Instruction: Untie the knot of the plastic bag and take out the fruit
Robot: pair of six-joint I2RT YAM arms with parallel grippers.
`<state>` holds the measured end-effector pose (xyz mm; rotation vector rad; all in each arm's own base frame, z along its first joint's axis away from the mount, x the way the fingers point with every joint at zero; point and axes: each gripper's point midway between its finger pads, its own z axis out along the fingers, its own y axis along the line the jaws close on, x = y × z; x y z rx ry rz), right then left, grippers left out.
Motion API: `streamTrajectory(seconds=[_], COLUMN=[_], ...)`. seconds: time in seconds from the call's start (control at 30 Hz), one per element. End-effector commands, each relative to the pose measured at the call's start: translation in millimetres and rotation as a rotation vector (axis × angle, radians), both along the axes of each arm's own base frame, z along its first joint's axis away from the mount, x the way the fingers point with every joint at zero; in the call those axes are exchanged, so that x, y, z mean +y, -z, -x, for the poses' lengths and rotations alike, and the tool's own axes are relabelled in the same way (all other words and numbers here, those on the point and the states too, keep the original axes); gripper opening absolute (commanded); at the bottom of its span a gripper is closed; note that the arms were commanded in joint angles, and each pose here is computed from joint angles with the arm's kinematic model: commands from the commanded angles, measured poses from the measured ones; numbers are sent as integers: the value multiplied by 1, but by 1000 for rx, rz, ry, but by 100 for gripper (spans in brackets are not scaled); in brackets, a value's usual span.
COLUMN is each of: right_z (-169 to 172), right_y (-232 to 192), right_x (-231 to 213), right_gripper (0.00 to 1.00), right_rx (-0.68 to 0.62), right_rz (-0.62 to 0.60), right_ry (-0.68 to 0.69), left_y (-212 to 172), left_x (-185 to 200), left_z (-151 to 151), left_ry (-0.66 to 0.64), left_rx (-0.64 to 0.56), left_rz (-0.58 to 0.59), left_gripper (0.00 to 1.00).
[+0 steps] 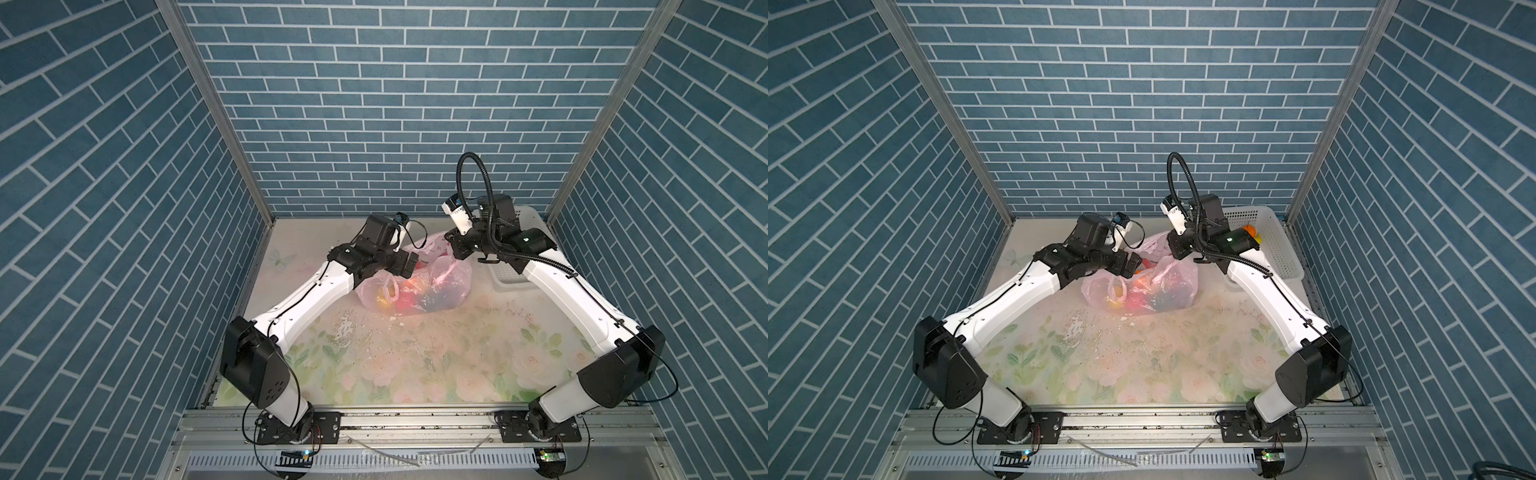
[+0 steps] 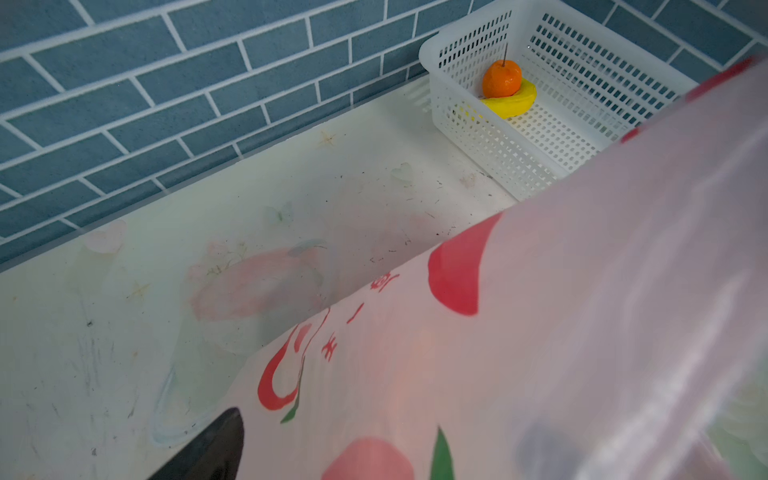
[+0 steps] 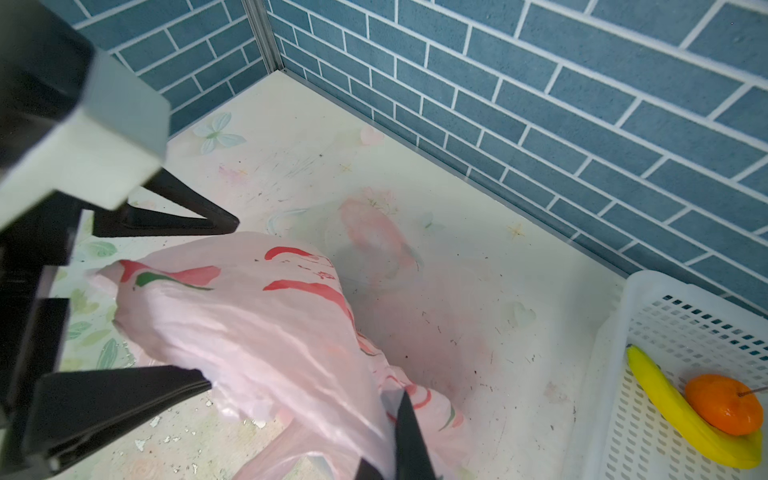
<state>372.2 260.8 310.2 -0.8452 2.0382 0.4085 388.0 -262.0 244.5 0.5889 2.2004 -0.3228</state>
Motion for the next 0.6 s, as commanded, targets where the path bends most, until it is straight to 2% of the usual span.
streamTrajectory(seconds=[0.0, 0.07, 0.13, 0.37, 0.43, 0.47, 0.57], right_z=[2, 3, 3, -2, -1, -1, 0], right_y=[-32, -31, -25, 4, 5, 5, 5], right_x=[4, 2, -2, -21, -24, -26, -29], right_gripper=[0, 0, 0, 0, 0, 0, 0], right_rx=[-56, -56, -48, -9, -10, -10, -13], right_rz=[-58, -48, -19, 89, 86, 81, 81], right_ry=[-6, -2, 10, 73, 78, 78, 76], left_y=[-8, -6, -5, 5, 10, 12, 22], left_x=[32, 60, 76, 117, 132, 141, 164], left_z=[-27, -36, -38, -35, -34, -34, -37], left_ry=[-205, -322, -360, -432, -453, -465, -492], left_rx=[-93, -115, -120, -31, -8, 4, 59], left_rz=[-107, -243, -339, -378, -375, -362, -276], left_gripper=[100, 100, 99, 90, 83, 77, 49])
